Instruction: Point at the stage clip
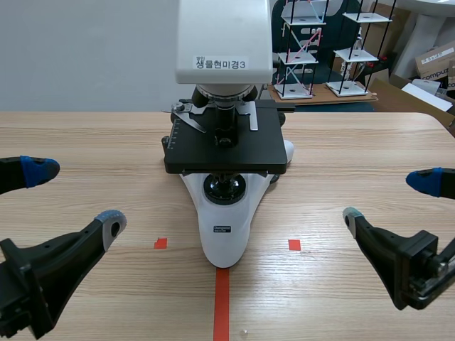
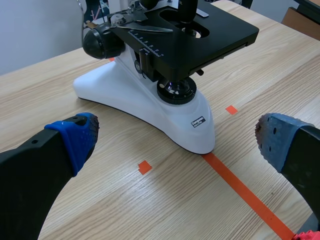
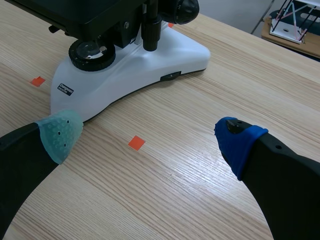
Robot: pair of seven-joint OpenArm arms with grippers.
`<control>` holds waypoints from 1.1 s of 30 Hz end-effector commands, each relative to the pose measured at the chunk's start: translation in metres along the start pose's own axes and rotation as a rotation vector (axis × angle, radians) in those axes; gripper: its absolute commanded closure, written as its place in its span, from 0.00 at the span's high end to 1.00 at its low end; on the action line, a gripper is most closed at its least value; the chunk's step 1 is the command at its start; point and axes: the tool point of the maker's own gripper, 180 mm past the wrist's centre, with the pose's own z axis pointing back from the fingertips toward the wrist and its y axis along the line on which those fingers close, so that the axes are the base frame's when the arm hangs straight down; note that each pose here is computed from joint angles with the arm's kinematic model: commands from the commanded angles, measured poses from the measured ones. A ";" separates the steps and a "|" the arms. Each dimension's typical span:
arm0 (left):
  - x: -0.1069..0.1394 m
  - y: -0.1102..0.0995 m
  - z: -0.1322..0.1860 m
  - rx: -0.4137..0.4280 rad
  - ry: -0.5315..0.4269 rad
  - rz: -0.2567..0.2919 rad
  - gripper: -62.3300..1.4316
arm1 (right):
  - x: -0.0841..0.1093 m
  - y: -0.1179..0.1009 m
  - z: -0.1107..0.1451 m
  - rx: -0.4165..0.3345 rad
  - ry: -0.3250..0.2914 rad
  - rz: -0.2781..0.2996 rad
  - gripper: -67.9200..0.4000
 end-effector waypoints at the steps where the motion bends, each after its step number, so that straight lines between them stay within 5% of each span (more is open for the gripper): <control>1: 0.003 -0.002 0.000 -0.008 -0.013 0.004 1.00 | 0.007 -0.003 0.000 -0.007 -0.024 0.002 0.85; 5: 0.002 0.001 -0.001 -0.003 -0.013 -0.001 1.00 | 0.007 -0.003 0.000 -0.007 -0.024 0.002 0.85; 11: -0.009 0.013 -0.008 -0.006 -0.001 -0.009 0.48 | 0.007 -0.003 0.000 -0.008 -0.024 0.000 0.85; 18: -0.023 0.034 -0.029 -0.036 0.010 -0.044 0.09 | 0.007 -0.003 0.000 -0.008 -0.025 0.000 0.85; 33: -0.019 0.090 -0.086 -0.063 -0.034 -0.093 0.08 | 0.007 -0.003 0.000 -0.008 -0.025 0.000 0.85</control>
